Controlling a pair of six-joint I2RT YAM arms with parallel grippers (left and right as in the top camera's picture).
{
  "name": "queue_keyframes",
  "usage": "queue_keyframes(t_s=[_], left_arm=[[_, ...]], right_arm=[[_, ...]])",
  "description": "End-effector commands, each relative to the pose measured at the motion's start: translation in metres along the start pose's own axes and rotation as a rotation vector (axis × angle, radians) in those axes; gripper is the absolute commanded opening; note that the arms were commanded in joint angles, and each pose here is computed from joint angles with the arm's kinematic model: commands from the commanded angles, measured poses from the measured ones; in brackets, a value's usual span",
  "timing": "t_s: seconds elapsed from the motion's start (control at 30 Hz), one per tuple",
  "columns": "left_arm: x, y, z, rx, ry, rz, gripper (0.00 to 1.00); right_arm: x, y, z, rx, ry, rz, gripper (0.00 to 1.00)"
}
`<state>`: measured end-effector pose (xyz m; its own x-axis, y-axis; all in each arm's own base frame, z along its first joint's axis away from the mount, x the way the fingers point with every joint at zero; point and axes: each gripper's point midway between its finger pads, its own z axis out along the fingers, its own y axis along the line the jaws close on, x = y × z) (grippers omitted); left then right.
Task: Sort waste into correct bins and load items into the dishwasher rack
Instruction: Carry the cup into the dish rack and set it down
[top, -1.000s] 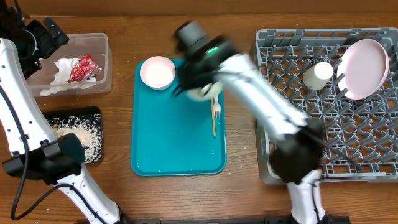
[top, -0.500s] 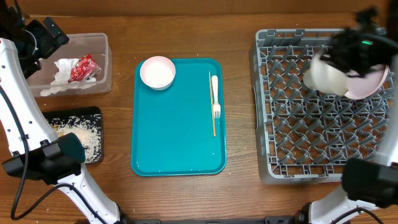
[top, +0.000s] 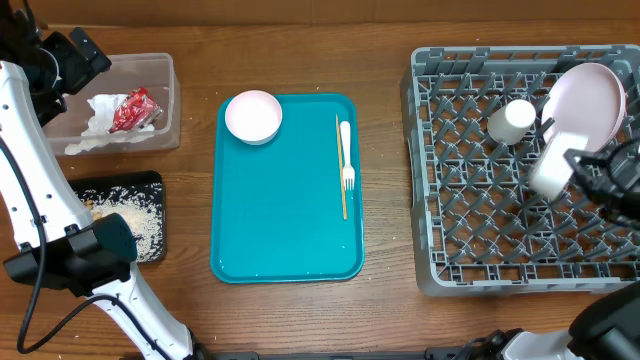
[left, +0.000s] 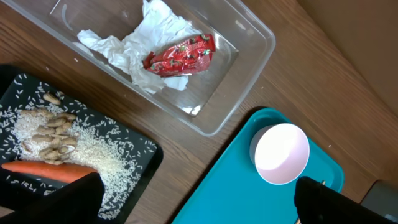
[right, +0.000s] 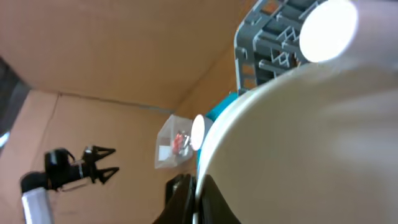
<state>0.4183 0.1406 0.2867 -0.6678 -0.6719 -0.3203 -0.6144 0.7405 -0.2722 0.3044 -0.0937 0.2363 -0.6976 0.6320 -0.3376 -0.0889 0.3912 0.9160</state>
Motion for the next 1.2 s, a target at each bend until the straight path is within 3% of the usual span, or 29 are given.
queue_keyframes(t_s=[0.0, 0.17, 0.33, 0.73, 1.17], left_arm=[[0.001, -0.004, 0.001, 0.007, 0.005, 0.000, 1.00], [0.001, -0.004, 0.001, 0.007, 0.005, 0.000, 1.00], [0.001, -0.004, 0.001, 0.007, 0.005, 0.000, 1.00], [0.001, -0.004, 0.001, 0.007, 0.005, 0.001, 1.00], [0.001, -0.004, 0.001, 0.007, 0.005, 0.000, 1.00]], right_arm=[[0.002, 0.006, 0.011, -0.130, -0.054, -0.100, 0.04], [0.005, 0.014, 0.041, -0.193, 0.010, -0.281, 0.04], [0.012, 0.019, 0.059, -0.220, 0.060, -0.338, 0.04], [0.043, -0.011, 0.066, -0.212, 0.082, -0.272, 0.04], [0.025, -0.036, 0.072, -0.086, 0.090, -0.228, 0.04]])
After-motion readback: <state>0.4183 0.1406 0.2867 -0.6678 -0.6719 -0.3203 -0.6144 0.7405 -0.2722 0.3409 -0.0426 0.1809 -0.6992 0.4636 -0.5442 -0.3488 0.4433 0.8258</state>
